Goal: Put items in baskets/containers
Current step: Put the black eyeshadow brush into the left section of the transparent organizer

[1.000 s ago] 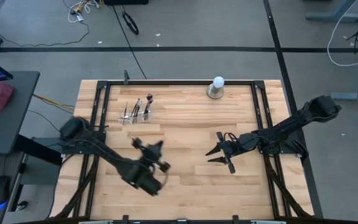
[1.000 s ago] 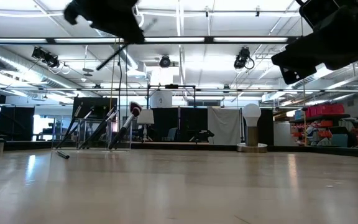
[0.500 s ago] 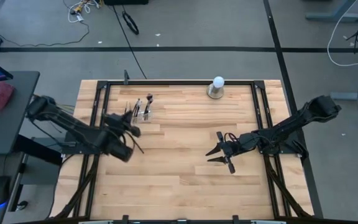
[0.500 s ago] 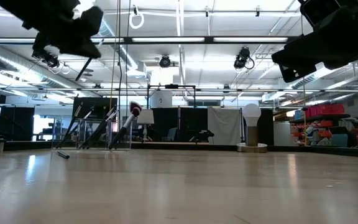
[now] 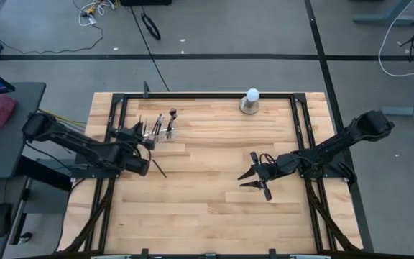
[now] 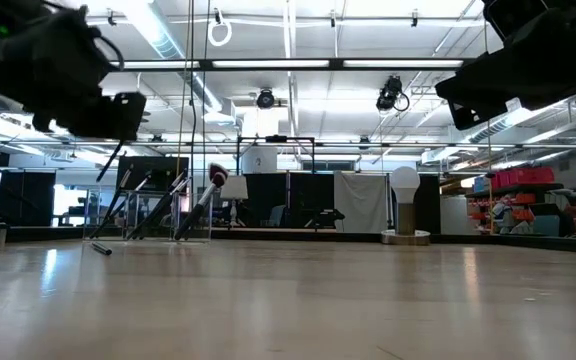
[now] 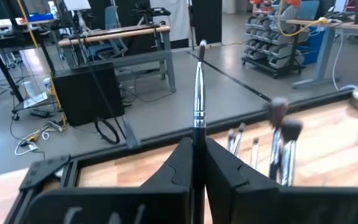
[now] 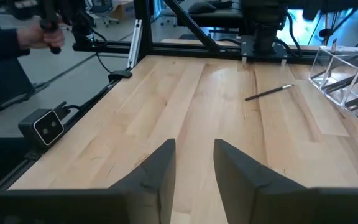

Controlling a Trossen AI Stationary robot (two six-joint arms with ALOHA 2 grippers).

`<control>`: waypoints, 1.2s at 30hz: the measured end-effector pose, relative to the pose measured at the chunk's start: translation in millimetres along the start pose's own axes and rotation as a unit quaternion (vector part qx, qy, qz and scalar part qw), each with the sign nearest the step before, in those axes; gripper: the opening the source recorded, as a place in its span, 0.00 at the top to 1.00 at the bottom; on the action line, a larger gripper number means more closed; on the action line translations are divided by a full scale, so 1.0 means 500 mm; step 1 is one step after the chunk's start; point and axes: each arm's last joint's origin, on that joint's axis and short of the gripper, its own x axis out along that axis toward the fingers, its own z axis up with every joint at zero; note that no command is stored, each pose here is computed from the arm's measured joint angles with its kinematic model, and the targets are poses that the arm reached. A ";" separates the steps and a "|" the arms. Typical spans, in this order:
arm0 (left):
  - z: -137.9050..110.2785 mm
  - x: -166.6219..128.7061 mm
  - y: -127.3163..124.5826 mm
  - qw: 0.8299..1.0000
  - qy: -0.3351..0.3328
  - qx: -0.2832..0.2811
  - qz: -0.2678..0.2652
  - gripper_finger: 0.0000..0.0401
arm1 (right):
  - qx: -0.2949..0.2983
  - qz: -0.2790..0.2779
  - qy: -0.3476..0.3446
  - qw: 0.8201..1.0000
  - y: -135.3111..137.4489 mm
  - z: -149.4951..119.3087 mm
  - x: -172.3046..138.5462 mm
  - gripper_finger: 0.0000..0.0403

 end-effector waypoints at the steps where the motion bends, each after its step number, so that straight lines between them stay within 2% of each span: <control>1: -0.011 0.002 0.004 1.000 0.000 -0.001 0.001 0.95 | -0.001 0.000 -0.001 1.000 0.000 0.000 0.000 0.73; 5: -0.045 0.006 0.017 1.000 0.000 -0.004 0.001 0.95 | 0.000 0.001 -0.008 1.000 0.000 0.003 0.000 0.73; 10: -0.061 0.008 0.024 1.000 -0.006 -0.001 0.001 0.91 | -0.001 0.001 -0.010 1.000 0.000 0.004 0.000 0.73; 15: -0.039 0.001 0.003 1.000 0.002 -0.017 -0.013 0.95 | -0.003 0.000 -0.009 1.000 0.000 0.004 0.000 0.73; 20: -0.007 -0.002 -0.013 0.999 0.001 0.040 -0.014 0.95 | -0.005 -0.005 -0.010 1.000 -0.003 0.004 0.000 0.73; 27: -0.028 0.012 0.009 0.997 0.004 0.082 0.014 0.91 | -0.003 -0.009 -0.010 1.000 -0.005 0.004 0.000 0.73; 36: -0.034 0.015 0.012 0.997 0.004 0.077 0.018 0.94 | -0.001 -0.013 -0.022 1.000 -0.007 0.009 0.000 0.73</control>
